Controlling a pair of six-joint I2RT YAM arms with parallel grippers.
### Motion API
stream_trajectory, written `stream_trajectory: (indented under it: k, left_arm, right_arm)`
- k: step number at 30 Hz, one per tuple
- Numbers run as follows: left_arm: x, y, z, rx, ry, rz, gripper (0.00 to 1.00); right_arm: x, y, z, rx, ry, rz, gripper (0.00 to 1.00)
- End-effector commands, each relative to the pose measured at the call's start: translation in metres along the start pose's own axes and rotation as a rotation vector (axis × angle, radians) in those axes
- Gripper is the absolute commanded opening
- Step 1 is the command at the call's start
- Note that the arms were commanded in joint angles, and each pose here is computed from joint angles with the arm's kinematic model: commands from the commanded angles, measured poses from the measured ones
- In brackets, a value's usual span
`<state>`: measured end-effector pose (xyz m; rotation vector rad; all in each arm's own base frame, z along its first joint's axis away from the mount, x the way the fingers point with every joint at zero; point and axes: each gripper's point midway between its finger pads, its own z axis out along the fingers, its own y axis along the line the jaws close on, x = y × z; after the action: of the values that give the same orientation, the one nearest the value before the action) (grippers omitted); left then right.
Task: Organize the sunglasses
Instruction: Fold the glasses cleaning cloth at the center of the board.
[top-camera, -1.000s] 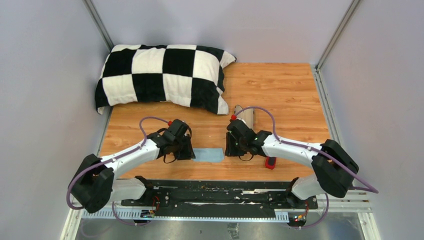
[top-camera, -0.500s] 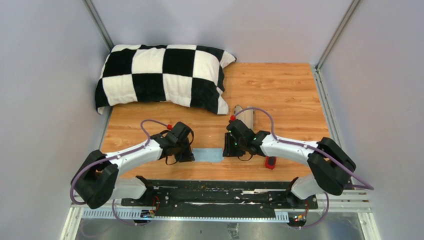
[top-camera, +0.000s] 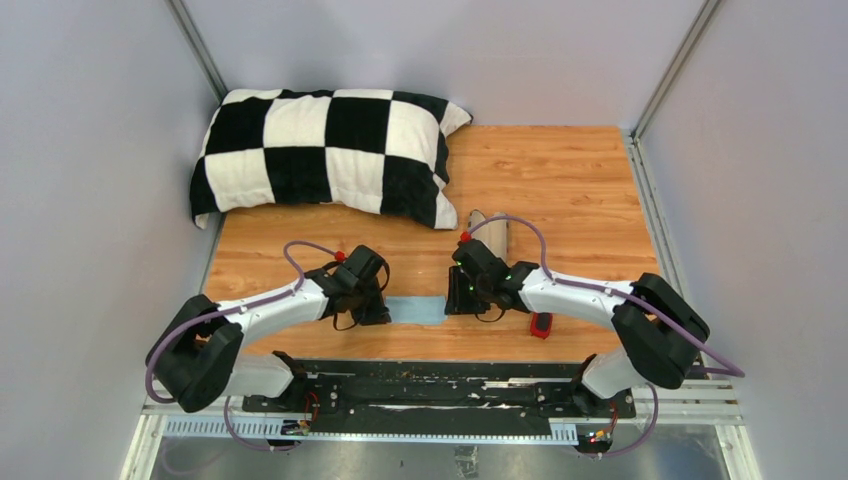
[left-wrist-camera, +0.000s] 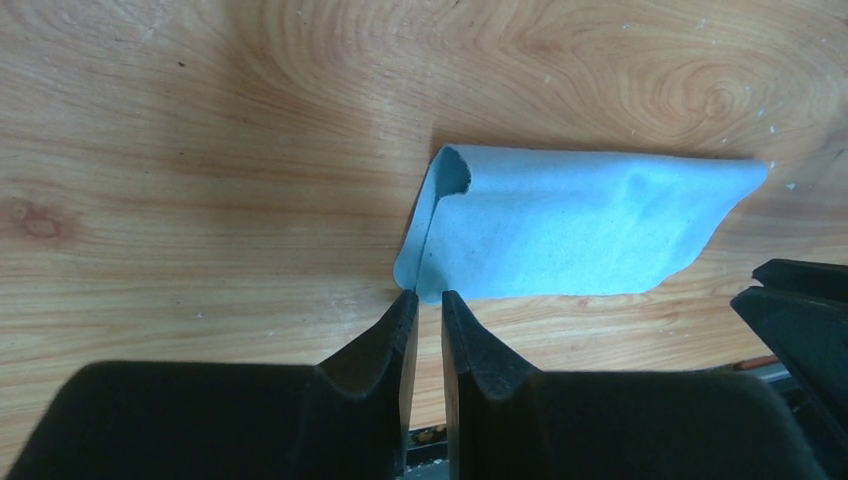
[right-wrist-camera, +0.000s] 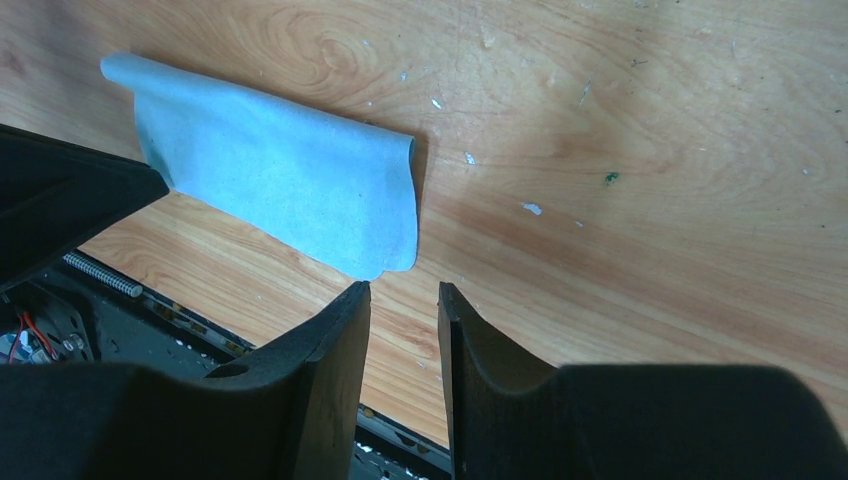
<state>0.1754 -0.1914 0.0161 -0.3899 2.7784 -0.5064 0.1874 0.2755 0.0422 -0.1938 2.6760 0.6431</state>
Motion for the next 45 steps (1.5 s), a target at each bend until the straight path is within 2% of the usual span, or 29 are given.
stream_trajectory:
  k: [1,7,15,28,41,45]
  left_arm:
    - [0.001,0.005,0.007,-0.025,-0.011,-0.011,0.19]
    - [-0.003,0.010,0.007,-0.054,-0.033,-0.001,0.18]
    - [-0.005,0.009,0.006,-0.049,-0.044,0.002,0.00]
    - [-0.009,0.002,-0.001,-0.018,-0.058,0.015,0.00]
    - [-0.011,-0.002,-0.005,-0.002,-0.063,0.027,0.00]
    - [-0.013,-0.008,-0.010,0.019,-0.068,0.034,0.00]
  right_arm:
    - [0.007,-0.008,0.003,0.019,0.027,0.026,0.37]
    - [0.013,-0.009,0.008,0.013,0.042,0.048,0.37]
    - [0.017,-0.010,0.017,0.013,0.054,0.069,0.33]
    - [0.023,-0.009,0.027,0.004,0.089,0.081,0.26]
    - [0.020,-0.008,0.027,0.000,0.074,0.082,0.00]
    - [0.019,-0.004,0.026,-0.017,0.078,0.064,0.00]
